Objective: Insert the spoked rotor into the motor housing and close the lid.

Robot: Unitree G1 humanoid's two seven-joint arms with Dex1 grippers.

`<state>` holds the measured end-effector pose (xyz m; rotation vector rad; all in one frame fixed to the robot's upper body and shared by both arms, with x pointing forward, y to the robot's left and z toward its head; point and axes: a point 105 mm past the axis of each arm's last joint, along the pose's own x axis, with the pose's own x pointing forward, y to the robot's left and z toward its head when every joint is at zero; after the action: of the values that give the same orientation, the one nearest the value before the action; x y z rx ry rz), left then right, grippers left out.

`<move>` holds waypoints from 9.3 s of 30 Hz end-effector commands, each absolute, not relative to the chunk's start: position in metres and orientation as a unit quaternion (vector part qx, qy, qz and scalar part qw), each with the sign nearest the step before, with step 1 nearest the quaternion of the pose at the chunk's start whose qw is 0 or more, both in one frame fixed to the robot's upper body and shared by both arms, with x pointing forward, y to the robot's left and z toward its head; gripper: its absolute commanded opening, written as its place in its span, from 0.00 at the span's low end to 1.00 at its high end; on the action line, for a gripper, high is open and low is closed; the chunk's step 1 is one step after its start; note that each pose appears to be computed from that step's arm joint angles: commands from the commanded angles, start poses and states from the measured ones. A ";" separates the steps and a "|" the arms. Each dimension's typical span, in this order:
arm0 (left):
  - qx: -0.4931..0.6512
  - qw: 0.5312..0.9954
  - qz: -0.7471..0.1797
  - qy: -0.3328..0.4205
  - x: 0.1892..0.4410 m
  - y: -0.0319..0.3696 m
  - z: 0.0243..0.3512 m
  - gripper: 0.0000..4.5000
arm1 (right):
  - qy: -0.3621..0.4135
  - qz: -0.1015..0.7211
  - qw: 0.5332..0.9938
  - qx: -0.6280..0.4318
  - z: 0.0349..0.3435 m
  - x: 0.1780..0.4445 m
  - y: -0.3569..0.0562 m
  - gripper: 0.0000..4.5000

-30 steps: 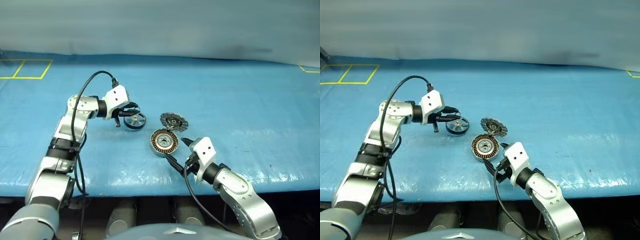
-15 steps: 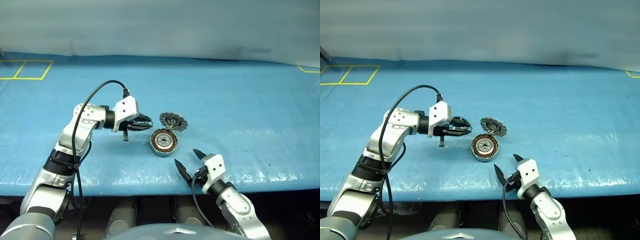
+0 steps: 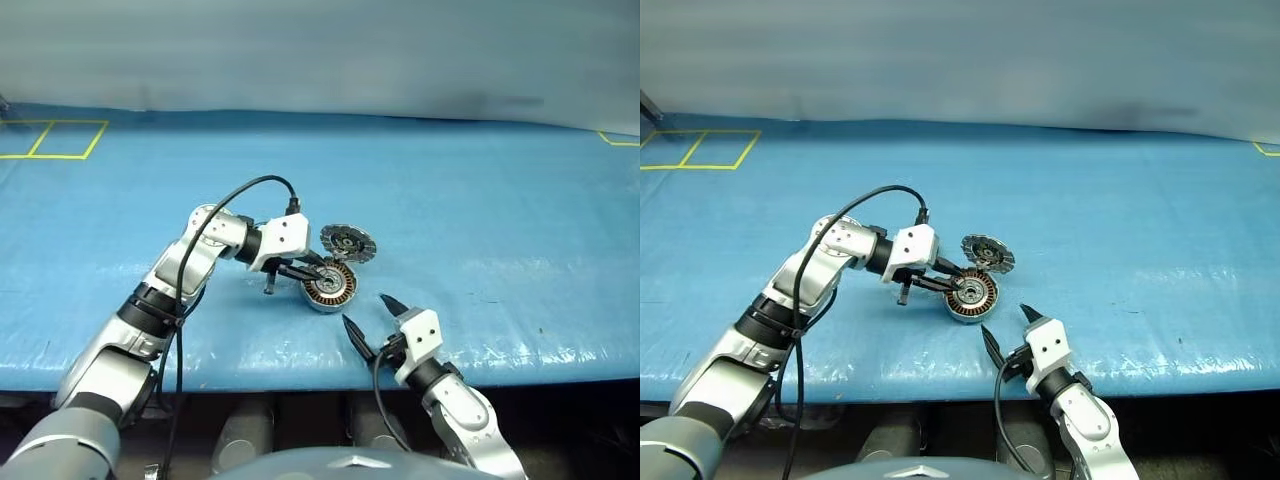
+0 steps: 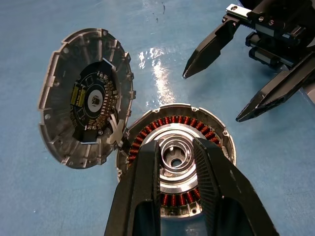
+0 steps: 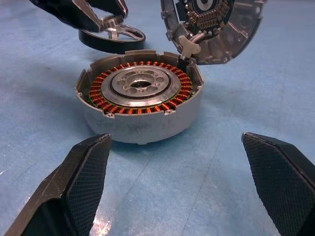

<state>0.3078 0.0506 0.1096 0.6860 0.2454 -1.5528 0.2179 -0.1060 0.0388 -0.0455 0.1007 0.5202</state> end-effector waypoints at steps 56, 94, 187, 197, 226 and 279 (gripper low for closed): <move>0.367 0.592 -0.708 0.120 0.327 0.032 0.090 0.16 | 0.072 0.261 0.962 -0.032 0.030 0.212 -0.101 1.00; 0.186 0.776 -0.602 0.032 0.277 0.066 0.132 0.00 | 0.125 0.277 0.950 -0.072 0.075 0.218 -0.129 0.50; 0.108 0.875 -0.471 0.023 0.276 0.126 0.137 0.00 | 0.162 0.439 0.881 -0.061 0.107 0.230 -0.066 0.01; 0.218 0.856 -0.464 0.059 0.345 0.136 0.182 0.00 | 0.155 0.372 0.914 -0.044 0.079 0.221 -0.089 0.01; 0.362 0.691 -0.589 0.213 0.393 0.142 0.156 0.70 | 0.070 0.272 0.959 0.032 0.047 0.198 -0.114 0.00; 0.339 0.705 -0.538 0.314 0.399 0.145 0.108 0.92 | 0.081 0.243 0.967 0.016 0.035 0.194 -0.121 0.00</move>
<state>0.3959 0.1409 0.1011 0.7554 0.7262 -1.2243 0.1926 -0.1218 0.0310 0.0363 0.1808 0.4896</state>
